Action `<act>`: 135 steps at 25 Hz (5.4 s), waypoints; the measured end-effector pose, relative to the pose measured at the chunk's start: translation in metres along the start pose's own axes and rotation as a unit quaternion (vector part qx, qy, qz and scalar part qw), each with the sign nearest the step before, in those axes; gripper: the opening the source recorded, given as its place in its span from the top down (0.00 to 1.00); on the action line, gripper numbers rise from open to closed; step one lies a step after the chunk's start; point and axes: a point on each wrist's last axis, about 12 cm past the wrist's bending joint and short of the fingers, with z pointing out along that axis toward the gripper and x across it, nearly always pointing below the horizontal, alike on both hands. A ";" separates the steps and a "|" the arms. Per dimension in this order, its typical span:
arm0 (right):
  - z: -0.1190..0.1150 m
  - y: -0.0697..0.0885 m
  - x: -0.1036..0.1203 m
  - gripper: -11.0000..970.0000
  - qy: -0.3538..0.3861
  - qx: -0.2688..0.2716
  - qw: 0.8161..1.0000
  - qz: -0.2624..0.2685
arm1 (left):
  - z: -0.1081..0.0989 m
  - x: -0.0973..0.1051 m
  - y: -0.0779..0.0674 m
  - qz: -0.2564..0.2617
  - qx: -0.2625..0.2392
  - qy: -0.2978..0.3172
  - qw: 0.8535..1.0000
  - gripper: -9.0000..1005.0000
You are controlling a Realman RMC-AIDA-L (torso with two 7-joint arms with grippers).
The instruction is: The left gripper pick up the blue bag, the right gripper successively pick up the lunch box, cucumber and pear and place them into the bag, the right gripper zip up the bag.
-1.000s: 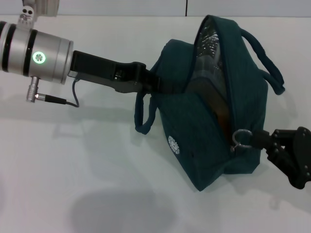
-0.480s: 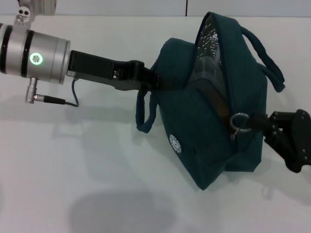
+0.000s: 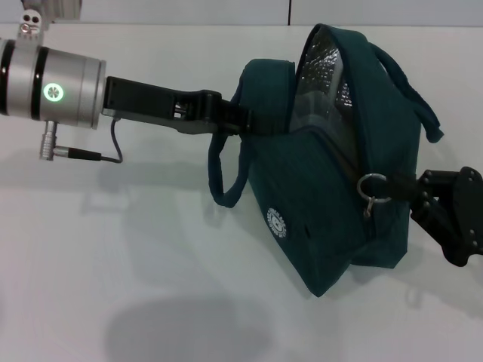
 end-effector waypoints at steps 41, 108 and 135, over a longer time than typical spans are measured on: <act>0.034 -0.032 -0.034 0.99 -0.073 0.019 0.994 -0.073 | -0.042 0.112 0.006 0.222 0.104 -0.184 0.952 0.20; 0.042 -0.014 -0.028 0.83 -0.076 -0.045 0.996 -0.019 | -0.006 0.127 0.047 0.246 0.001 -0.286 0.926 0.27; 0.046 0.008 0.035 0.26 0.111 -0.061 0.988 0.090 | 0.003 0.135 0.042 0.207 0.041 -0.258 0.943 0.27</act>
